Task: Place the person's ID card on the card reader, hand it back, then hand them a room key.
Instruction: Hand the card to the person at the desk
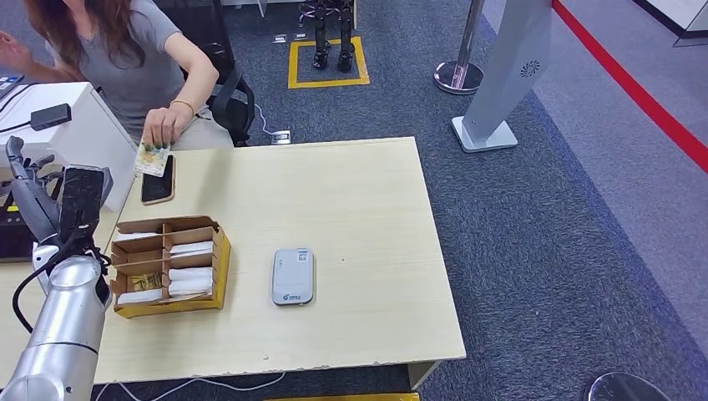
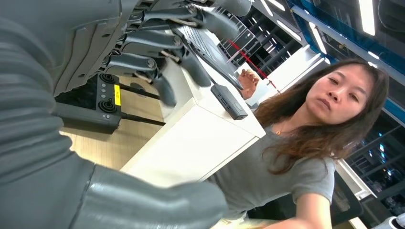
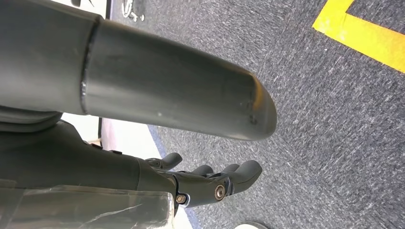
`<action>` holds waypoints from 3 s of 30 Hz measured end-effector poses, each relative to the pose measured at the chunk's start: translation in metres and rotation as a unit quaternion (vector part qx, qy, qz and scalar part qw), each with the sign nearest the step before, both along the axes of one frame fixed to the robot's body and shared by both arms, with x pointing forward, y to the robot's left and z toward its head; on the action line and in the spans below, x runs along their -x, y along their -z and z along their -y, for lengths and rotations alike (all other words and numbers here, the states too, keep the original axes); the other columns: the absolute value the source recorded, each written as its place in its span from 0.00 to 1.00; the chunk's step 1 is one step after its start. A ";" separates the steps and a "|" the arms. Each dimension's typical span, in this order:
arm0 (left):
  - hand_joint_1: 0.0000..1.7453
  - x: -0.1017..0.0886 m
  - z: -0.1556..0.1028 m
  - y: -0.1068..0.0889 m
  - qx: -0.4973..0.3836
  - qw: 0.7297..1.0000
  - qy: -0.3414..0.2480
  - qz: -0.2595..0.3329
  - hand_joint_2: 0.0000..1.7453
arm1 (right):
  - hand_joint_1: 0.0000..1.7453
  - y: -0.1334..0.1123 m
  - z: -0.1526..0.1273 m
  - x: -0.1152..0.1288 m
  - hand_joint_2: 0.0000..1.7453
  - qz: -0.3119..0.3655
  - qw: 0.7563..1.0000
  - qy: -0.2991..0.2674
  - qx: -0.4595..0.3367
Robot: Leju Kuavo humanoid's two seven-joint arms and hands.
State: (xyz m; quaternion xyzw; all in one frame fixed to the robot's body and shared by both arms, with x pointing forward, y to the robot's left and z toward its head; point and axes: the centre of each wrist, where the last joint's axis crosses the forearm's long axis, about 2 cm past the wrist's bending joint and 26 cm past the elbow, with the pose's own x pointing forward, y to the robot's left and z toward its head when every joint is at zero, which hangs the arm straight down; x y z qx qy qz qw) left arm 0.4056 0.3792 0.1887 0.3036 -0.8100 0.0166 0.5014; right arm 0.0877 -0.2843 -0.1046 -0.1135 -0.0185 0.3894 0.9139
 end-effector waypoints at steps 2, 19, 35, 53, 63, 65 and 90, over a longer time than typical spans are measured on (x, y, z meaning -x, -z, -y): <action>0.00 0.000 0.000 0.000 0.000 1.000 0.000 0.002 1.00 | 0.00 0.000 0.000 0.000 0.00 0.000 1.000 0.000 0.000; 0.00 0.061 -0.046 -0.002 -0.213 0.973 -0.086 -0.002 1.00 | 0.00 0.002 0.000 0.012 0.00 0.005 1.000 0.020 -0.001; 0.00 0.164 -0.133 0.008 -0.405 0.887 -0.209 -0.070 1.00 | 0.00 0.004 0.000 0.025 0.00 -0.005 0.999 0.031 0.010; 0.00 0.210 -0.141 0.040 -0.528 0.808 -0.222 -0.138 1.00 | 0.00 0.003 -0.001 0.016 0.00 0.013 0.999 0.047 0.006; 0.00 0.249 -0.083 0.089 -0.508 0.822 -0.180 -0.182 1.00 | 0.00 0.004 -0.002 0.021 0.00 0.017 0.998 0.063 0.006; 0.00 0.251 -0.073 0.094 -0.507 0.825 -0.170 -0.185 1.00 | 0.00 0.004 -0.002 0.022 0.00 0.016 0.998 0.064 0.007; 0.00 0.224 0.021 0.119 -0.434 0.883 -0.071 -0.164 1.00 | 0.00 0.003 0.003 0.019 0.00 0.023 0.998 0.056 0.020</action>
